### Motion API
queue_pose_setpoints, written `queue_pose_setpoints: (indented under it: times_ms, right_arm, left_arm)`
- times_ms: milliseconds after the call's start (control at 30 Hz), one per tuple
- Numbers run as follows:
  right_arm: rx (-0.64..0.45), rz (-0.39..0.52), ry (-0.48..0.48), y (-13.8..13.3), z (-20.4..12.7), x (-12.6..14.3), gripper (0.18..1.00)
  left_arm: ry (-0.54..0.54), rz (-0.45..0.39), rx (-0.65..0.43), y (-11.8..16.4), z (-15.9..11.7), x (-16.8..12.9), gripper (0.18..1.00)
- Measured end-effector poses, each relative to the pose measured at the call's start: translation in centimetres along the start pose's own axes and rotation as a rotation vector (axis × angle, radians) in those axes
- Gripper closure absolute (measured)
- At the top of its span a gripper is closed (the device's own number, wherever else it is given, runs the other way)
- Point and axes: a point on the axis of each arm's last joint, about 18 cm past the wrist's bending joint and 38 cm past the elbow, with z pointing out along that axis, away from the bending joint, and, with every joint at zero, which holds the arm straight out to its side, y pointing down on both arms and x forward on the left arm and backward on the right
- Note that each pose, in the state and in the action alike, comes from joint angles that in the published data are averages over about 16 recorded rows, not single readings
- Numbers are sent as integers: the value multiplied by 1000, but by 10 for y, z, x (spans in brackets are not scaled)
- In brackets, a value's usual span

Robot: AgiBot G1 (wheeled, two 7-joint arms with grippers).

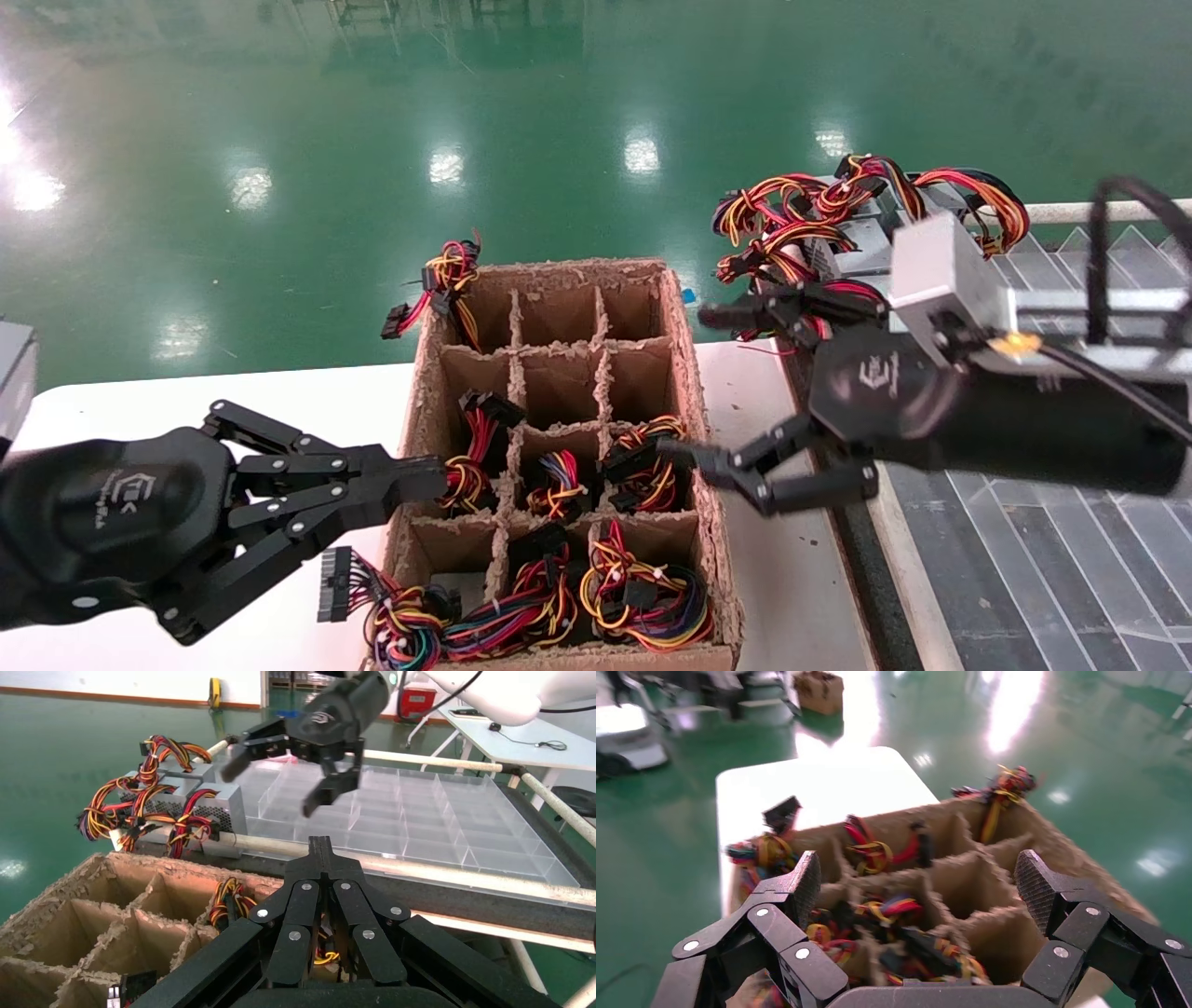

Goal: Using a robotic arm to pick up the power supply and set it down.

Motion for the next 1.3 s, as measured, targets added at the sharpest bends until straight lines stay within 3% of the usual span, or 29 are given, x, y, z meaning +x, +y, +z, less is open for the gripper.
queue_pose_setpoints:
  times_ms: [667, 1300]
  right_arm:
    - [217, 64, -170, 9, -26, -60, 179]
    - [239, 67, -183, 9, -30, -65, 179]
  left_arm:
    - [0, 0, 0, 0, 0, 0, 993]
    - [0, 0, 0, 0, 0, 0, 992]
